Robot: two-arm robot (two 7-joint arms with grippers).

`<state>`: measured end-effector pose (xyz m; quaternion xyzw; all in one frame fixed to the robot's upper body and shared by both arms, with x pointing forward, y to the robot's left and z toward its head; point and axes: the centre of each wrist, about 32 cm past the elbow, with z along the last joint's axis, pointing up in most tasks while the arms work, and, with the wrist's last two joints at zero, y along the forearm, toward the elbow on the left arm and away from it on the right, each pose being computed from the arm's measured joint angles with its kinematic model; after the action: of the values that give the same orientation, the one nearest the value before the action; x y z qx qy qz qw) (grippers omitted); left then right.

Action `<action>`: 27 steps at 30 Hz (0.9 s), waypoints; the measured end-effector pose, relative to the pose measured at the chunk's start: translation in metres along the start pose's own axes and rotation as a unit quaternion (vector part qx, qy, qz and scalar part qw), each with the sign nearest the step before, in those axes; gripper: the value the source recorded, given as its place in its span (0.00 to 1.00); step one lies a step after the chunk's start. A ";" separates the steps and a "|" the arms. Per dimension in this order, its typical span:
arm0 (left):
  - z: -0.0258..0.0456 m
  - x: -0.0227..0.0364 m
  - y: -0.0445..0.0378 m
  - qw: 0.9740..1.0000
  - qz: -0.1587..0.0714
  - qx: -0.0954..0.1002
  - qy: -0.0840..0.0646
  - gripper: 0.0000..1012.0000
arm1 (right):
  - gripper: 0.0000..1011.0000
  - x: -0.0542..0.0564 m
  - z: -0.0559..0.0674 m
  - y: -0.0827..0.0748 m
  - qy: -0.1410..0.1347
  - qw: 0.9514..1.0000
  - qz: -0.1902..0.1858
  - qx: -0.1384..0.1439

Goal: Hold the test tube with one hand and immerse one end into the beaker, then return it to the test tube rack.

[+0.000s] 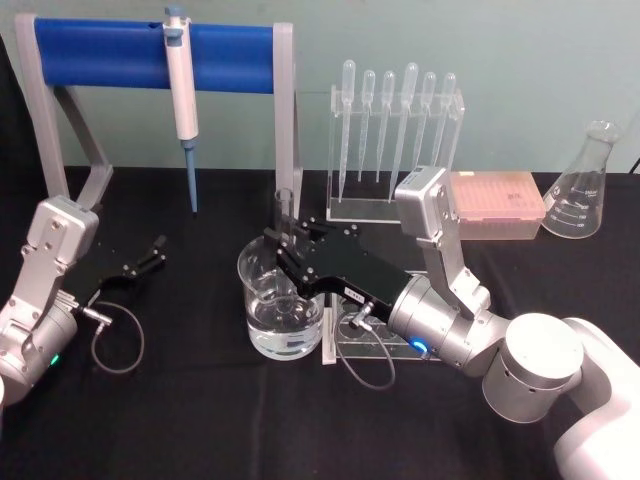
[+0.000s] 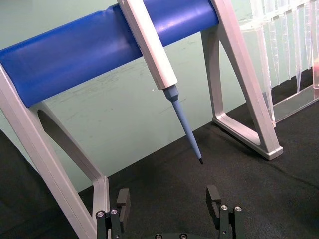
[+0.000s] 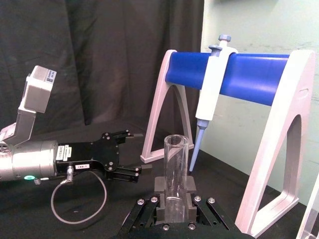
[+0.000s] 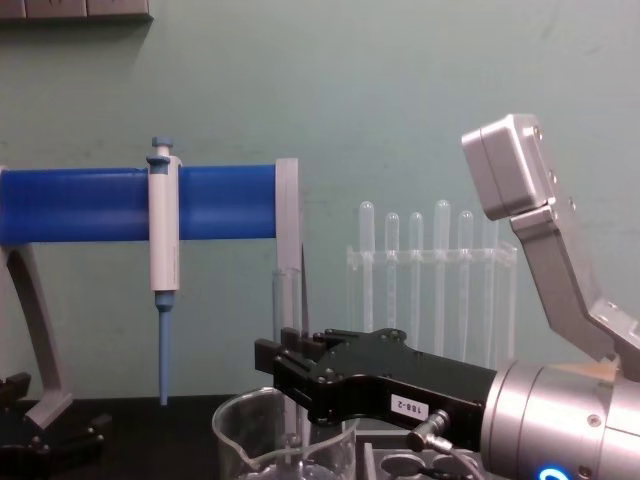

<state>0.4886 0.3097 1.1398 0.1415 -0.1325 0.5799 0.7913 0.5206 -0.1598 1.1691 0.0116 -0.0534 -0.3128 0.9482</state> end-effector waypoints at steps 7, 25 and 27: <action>0.0000 0.0000 0.0000 1.000 0.000 0.000 0.000 0.99 | 0.22 0.000 0.000 0.000 0.000 1.000 0.000 0.000; 0.0000 0.0000 0.0000 1.000 0.000 0.000 0.000 0.99 | 0.22 0.000 0.000 0.000 0.000 1.000 0.000 0.000; 0.0000 0.0000 0.0000 1.000 0.000 0.000 0.000 0.99 | 0.22 0.000 0.000 0.000 0.000 1.000 0.000 0.000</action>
<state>0.4886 0.3097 1.1398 0.1415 -0.1324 0.5799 0.7913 0.5206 -0.1598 1.1691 0.0116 -0.0533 -0.3128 0.9482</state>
